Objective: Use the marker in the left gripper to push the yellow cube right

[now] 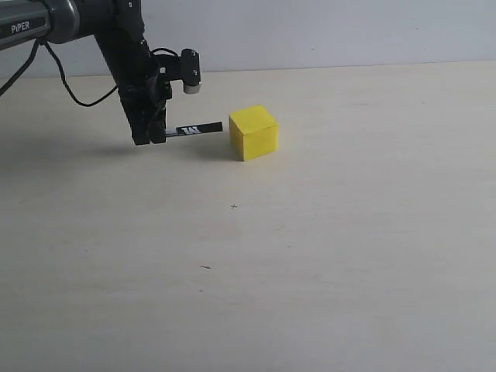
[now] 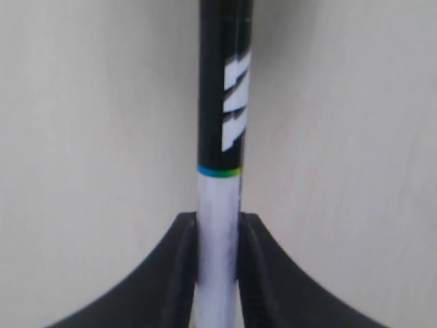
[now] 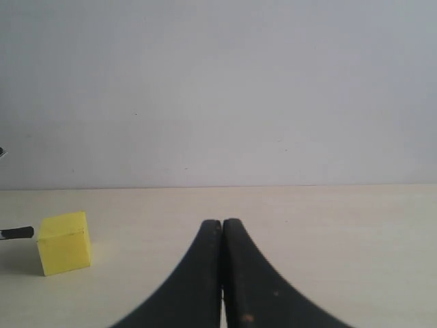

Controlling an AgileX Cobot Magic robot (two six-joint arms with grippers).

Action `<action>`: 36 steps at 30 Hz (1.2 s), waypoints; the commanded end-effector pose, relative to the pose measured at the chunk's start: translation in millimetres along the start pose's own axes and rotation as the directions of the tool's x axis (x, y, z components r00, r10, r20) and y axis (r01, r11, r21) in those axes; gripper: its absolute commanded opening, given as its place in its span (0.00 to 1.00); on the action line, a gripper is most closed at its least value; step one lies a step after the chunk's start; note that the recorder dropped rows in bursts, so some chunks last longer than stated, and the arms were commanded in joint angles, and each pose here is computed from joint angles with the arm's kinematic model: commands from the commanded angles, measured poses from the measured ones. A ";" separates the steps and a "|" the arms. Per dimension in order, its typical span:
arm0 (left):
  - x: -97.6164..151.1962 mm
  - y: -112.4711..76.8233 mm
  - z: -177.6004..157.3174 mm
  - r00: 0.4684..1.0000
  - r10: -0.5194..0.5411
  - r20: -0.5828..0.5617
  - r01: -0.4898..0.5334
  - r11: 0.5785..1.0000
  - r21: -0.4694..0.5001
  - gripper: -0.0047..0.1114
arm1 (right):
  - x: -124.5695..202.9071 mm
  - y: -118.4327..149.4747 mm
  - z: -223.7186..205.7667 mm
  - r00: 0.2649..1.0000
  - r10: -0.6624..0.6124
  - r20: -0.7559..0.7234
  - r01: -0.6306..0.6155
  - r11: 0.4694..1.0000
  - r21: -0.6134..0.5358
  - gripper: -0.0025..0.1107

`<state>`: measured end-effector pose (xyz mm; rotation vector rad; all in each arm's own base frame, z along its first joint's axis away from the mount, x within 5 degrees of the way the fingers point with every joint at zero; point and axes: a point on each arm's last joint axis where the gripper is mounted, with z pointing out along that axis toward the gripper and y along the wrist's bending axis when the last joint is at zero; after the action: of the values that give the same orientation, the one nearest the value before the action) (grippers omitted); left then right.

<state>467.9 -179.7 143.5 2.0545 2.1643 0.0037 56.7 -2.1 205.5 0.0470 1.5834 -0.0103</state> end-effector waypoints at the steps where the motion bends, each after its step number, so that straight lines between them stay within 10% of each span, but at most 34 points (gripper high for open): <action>1: -15.3 1.5 -2.0 0.997 -0.018 0.075 0.022 0.998 -0.052 0.04 | 0.3 -0.3 -0.3 1.000 -0.001 0.013 0.001 1.000 0.005 0.02; 26: 16.4 20.1 -25.1 0.993 -0.093 0.076 0.099 0.992 -0.084 0.04 | 0.3 -0.3 -0.3 1.000 -0.001 0.013 0.001 1.000 0.005 0.02; 36: 32.6 18.7 -24.3 0.992 -0.068 -0.106 0.060 0.995 -0.080 0.04 | 0.3 -0.3 -0.3 1.000 -0.001 0.013 0.001 1.000 0.005 0.02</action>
<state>483.0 -143.5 157.8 1.9886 2.2573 0.1911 56.7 -2.1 205.7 0.0469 1.5814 -0.0103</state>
